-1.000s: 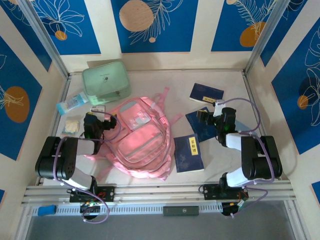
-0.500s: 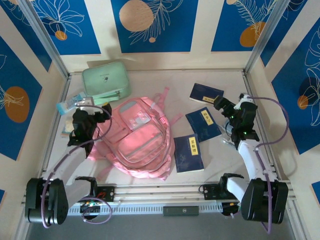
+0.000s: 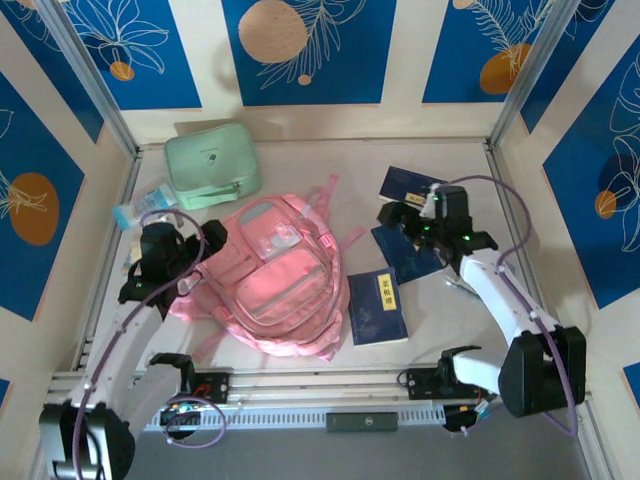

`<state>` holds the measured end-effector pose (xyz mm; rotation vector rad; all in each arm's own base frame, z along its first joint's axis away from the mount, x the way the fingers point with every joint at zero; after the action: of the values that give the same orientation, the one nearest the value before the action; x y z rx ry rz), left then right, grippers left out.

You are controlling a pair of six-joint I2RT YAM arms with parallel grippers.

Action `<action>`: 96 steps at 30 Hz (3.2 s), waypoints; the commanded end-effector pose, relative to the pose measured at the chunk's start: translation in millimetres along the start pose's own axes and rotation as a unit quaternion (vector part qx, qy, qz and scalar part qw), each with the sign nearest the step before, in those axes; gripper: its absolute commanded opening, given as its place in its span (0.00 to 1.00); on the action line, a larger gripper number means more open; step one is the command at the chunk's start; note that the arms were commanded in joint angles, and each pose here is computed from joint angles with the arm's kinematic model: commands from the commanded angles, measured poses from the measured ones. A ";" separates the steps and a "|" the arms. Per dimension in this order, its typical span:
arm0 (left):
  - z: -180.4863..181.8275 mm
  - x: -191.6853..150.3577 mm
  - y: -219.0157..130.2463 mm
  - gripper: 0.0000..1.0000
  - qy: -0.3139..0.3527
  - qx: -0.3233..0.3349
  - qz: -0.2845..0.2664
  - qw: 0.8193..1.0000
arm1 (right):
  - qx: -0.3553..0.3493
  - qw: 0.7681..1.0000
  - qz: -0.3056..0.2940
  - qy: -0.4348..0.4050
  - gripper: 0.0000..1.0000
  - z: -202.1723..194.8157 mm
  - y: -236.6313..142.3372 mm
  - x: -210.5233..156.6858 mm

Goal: Pack the student bag
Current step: Pick up the student bag at the center of the table, then place the student bag at the center of the table.

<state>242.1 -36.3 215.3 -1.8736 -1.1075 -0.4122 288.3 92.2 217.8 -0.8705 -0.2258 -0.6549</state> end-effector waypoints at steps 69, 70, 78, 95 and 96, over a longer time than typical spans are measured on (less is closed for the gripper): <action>-155.0 4.7 100.3 0.99 0.091 -0.101 0.137 0.981 | 0.000 0.990 -0.075 0.123 0.00 69.3 1.7 7.4; -157.4 10.0 99.3 0.99 0.098 -0.099 0.136 0.981 | -0.021 0.989 -0.081 0.124 0.00 69.9 7.6 3.2; -150.1 15.6 79.0 0.99 0.137 -0.070 0.145 0.977 | -0.067 0.984 -0.060 0.151 0.02 78.7 66.6 -24.4; -104.0 -108.5 10.2 0.99 0.098 -0.047 0.256 0.961 | -0.052 0.969 0.234 0.060 0.75 24.1 60.1 -79.2; -101.9 -114.5 5.8 0.99 0.101 -0.042 0.258 0.960 | -0.058 0.969 0.235 0.053 0.75 21.3 60.3 -78.8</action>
<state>216.3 -182.8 195.6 -2.0701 -0.3982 -0.3917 282.8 169.4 165.9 -0.9570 0.1059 -0.4439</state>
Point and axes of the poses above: each hand's point on the last joint's axis, 136 mm out from that joint toward the fingers, its own y axis out along the fingers, its own z axis along the line the jaws close on, x = y × z, the point moved 7 cm from there along -y, back along the fingers, and after that the axes turned 2 degrees about y, right-handed, at the moved point
